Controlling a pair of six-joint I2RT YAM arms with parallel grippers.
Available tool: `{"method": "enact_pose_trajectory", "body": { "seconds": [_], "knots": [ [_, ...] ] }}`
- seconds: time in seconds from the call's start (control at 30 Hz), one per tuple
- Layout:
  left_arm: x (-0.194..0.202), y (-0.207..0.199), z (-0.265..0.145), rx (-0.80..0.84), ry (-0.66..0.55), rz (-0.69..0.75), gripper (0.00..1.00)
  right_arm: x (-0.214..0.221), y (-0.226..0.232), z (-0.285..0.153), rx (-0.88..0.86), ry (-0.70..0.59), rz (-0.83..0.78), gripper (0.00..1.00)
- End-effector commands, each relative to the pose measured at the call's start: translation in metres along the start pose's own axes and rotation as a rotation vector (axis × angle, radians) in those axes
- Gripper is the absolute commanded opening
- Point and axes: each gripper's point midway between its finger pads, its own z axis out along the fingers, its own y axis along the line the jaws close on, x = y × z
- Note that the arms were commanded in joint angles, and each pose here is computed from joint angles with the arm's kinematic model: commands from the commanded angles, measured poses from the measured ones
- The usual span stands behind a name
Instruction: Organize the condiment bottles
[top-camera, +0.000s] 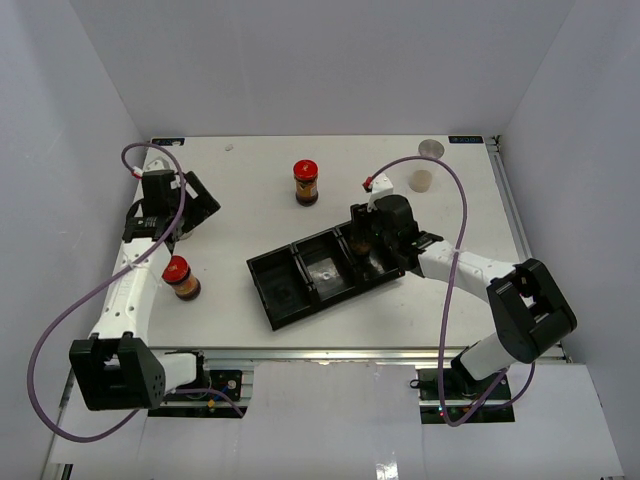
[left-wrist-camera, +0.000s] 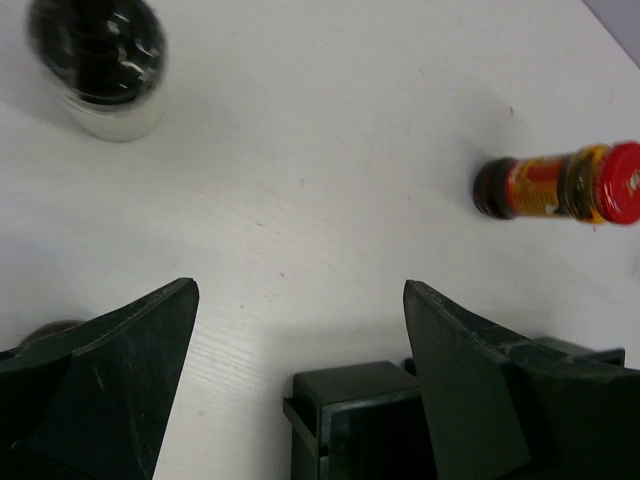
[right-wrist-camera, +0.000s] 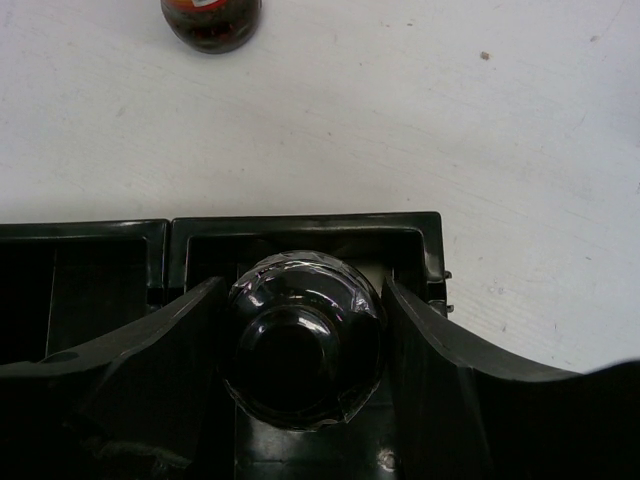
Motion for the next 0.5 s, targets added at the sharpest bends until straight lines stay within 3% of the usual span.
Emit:
{"method": "enact_pose_trajectory", "body": {
  "seconds": [0.0,0.13,0.47],
  "knots": [
    [-0.021,0.028,0.009,-0.029,-0.04,-0.069,0.94,-0.03,0.0,-0.003,0.017,-0.119,-0.013,0.64],
    [-0.026,0.046,0.017,-0.05,-0.043,-0.099,0.93,-0.027,-0.003,-0.004,0.026,-0.126,-0.023,0.7],
    [-0.031,0.06,0.034,-0.07,-0.029,-0.106,0.95,-0.02,-0.005,-0.002,0.042,-0.11,-0.03,0.96]
  ]
}}
